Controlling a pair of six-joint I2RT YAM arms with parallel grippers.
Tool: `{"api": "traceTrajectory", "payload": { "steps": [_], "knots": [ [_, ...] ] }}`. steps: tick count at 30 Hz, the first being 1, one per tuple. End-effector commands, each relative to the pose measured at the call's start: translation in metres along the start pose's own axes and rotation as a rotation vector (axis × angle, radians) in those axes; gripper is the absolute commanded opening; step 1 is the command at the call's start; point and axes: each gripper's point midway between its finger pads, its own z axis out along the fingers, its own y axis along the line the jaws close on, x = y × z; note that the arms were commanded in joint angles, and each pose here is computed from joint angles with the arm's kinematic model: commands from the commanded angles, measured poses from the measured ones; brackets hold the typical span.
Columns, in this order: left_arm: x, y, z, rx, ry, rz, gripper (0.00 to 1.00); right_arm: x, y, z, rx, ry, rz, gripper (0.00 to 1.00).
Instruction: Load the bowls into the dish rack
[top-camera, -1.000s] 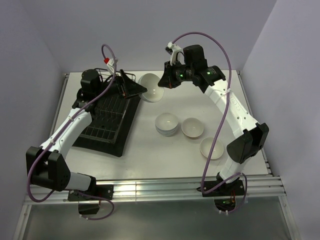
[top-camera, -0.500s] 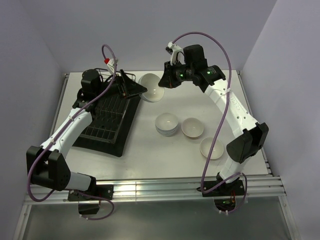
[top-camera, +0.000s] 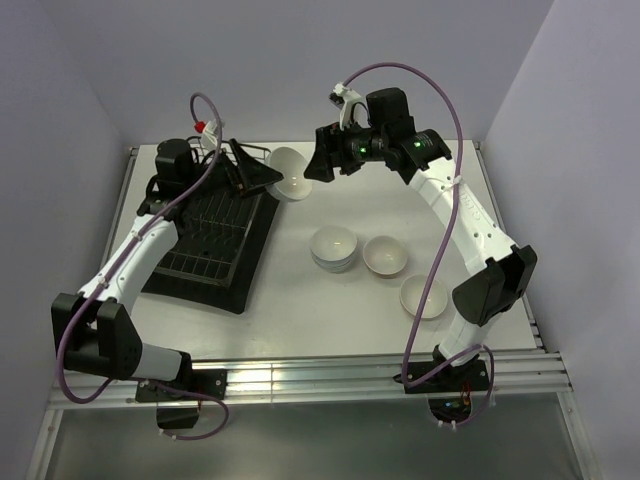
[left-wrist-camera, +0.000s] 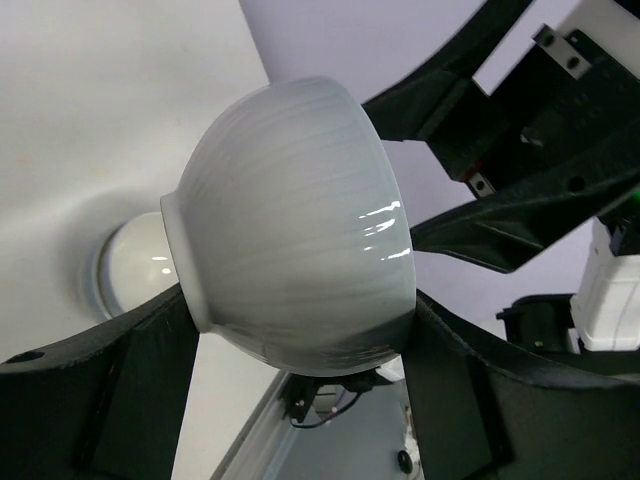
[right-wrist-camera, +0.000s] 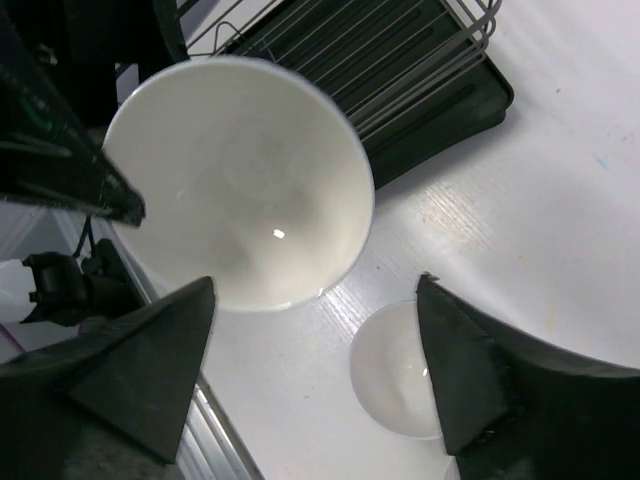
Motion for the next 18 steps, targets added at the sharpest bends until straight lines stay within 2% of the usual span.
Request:
{"api": "traceTrajectory", "payload": {
  "steps": [1, 4, 5, 13, 18],
  "knots": [
    [-0.027, -0.008, -0.008, -0.006, -0.069, 0.110, 0.00, -0.021, 0.011, -0.007, -0.020, -0.058, -0.038, 0.91],
    [-0.043, 0.011, -0.017, -0.090, -0.091, 0.154, 0.00, -0.022, 0.012, -0.012, -0.013, -0.062, -0.046, 0.99],
    [-0.050, 0.009, -0.020, -0.100, -0.094, 0.216, 0.00, -0.021, 0.011, -0.013, -0.011, -0.059, -0.046, 0.99],
    [-0.087, 0.057, -0.053, -0.330, -0.141, 0.341, 0.00, -0.021, -0.005, -0.029, -0.007, -0.063, 0.004, 1.00],
    [-0.100, 0.087, -0.068, -0.469, -0.123, 0.444, 0.00, -0.021, -0.018, -0.038, 0.014, -0.073, 0.023, 1.00]
  ]
}}
